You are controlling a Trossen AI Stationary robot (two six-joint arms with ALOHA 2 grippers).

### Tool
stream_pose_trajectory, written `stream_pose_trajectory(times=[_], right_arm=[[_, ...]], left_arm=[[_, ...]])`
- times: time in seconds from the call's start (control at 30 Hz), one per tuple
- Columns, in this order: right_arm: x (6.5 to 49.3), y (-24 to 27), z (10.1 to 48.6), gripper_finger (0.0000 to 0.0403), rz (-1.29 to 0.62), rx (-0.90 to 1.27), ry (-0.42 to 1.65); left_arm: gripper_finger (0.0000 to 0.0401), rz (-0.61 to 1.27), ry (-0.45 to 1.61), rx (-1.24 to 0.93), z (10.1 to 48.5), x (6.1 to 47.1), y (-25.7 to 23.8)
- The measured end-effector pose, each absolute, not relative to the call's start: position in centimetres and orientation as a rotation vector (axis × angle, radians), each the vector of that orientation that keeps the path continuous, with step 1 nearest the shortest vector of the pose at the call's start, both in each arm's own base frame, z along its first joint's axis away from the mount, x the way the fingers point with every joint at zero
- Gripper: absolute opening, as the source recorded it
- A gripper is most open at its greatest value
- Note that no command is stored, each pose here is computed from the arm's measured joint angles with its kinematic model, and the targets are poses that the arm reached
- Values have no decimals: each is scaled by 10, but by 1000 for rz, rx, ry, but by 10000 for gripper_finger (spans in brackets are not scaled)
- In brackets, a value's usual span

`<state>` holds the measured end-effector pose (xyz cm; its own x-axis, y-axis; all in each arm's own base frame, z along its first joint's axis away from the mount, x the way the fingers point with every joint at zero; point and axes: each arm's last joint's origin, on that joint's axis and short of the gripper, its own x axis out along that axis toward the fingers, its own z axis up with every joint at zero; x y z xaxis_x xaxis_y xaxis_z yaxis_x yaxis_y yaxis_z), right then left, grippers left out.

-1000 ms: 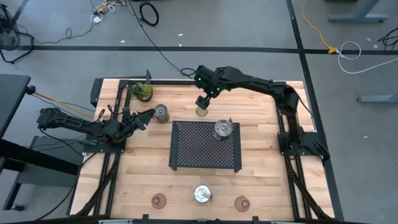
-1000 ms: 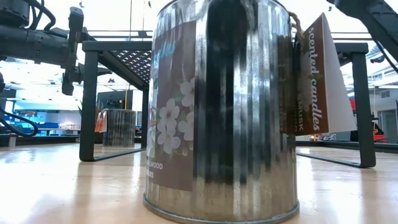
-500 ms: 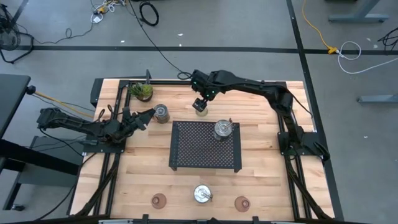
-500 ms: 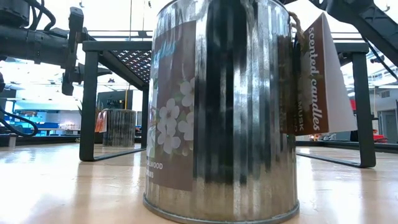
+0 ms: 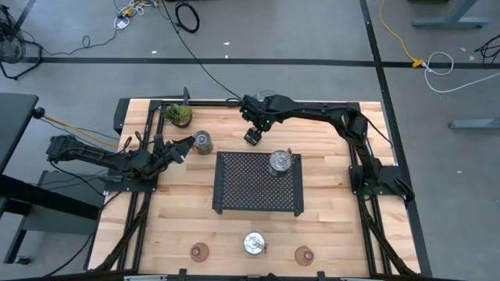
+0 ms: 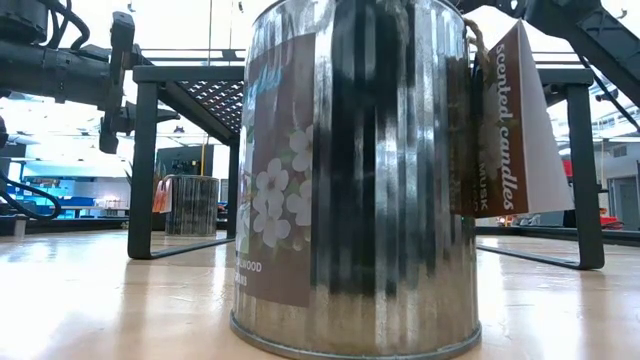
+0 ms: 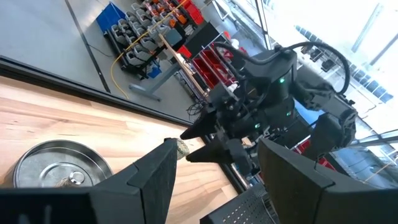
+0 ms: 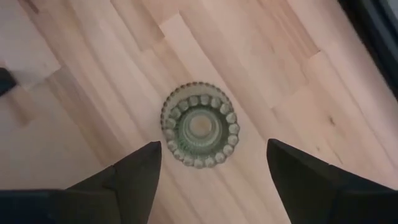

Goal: Pick & Place candle stick holders
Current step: Put the green candle holder on the shelf

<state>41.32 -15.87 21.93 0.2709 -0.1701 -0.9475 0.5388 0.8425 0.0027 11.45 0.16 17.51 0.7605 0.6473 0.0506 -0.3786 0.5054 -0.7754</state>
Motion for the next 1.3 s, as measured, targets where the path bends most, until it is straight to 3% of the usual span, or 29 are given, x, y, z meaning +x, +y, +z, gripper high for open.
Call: stream_pose_trajectory(times=[0.63,0.8,1.1,1.3], right_arm=[[423,-157,218,282,-451,369,1128],[422,-157,217,254,-460,362,1136],[423,-155,218,158,-451,363,1136],[422,-155,218,171,-440,376,1144]], left_arm=[[227,636,-357,-832,175,115,2],[227,636,-357,-831,175,115,2],[227,637,-354,-829,175,115,2],[227,637,-354,-829,175,115,2]])
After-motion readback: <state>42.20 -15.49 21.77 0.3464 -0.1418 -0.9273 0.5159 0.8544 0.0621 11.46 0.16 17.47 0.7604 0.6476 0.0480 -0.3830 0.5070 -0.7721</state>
